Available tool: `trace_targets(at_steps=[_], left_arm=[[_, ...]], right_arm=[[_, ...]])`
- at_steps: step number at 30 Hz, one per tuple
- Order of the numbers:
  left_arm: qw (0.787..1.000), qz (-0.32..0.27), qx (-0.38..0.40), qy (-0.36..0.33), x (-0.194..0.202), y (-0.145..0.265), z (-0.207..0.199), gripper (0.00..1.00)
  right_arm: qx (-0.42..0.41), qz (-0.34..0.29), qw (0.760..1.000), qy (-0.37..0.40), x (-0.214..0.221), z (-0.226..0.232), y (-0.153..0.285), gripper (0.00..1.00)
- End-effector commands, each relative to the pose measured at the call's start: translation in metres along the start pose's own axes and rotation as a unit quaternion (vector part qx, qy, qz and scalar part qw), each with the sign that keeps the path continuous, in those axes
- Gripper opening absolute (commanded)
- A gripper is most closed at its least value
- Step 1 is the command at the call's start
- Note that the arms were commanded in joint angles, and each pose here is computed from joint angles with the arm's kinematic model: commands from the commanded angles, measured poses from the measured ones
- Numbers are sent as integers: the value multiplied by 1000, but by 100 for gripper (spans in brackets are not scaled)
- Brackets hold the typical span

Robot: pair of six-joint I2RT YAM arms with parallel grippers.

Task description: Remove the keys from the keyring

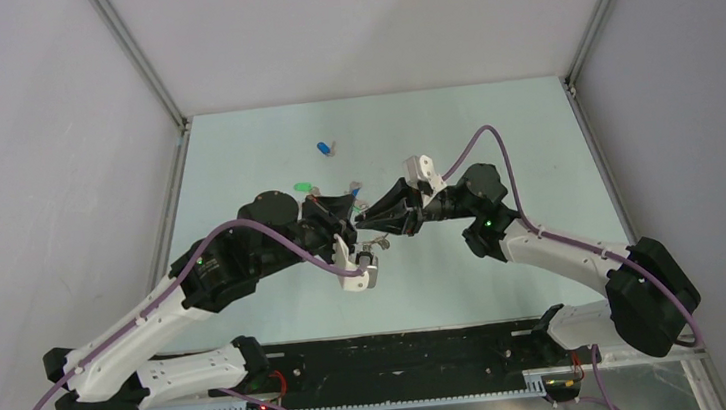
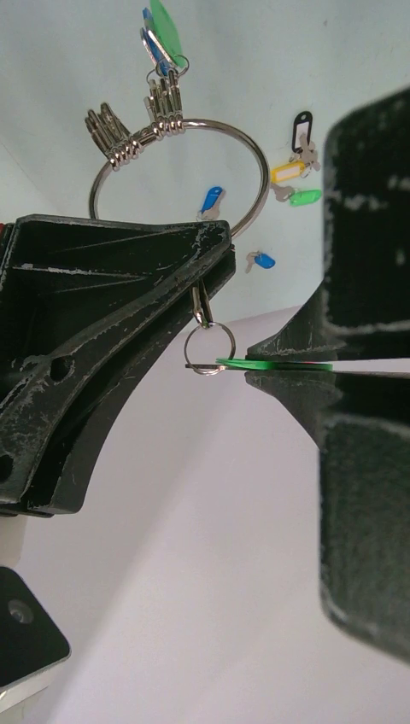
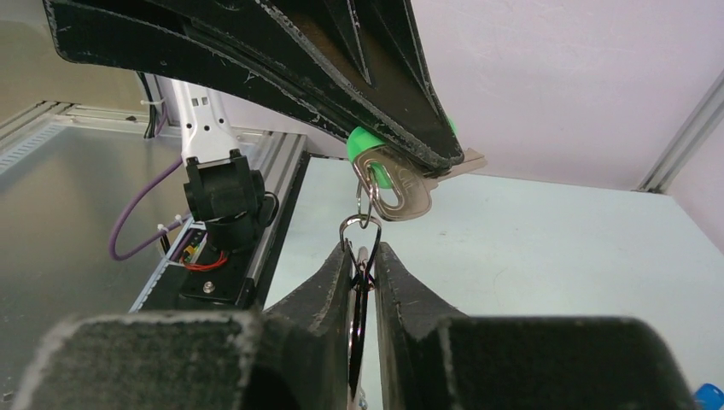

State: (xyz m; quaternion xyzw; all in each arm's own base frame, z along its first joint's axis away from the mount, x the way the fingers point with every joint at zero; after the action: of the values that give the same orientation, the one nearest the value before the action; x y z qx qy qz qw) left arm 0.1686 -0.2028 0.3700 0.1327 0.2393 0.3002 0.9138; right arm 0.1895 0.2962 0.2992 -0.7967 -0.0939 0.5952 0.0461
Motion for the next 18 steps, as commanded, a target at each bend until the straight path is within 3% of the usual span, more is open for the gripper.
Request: trace_targets(at_steps=[1,8,18], left_arm=[[998,-20,-55,-14,-12,14,27,0],[998,-17,-62,-15,-11,18,29,0],[998,-13,-59,-5,-6,17,18,0]], right_arm=[[-3,-14,1000,20,-14,-7,-3,16],[5,-11,1000,9,-14,-9,-1,0],[102,3,993,-58,-13,-27,7,0]])
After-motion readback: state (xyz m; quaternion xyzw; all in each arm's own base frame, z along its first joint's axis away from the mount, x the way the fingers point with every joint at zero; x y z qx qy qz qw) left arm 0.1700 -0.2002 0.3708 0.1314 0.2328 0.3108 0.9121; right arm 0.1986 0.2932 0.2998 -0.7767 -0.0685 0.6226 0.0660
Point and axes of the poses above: each gripper's point midway between its finger pads, its own y axis back along the fingers, its own z axis along the line the jaws close on, x = y × z, the point moved 6 cm from there along y, back along the fingers, and after that the axes turned 10 degrees about y, right-handed, at the moved point
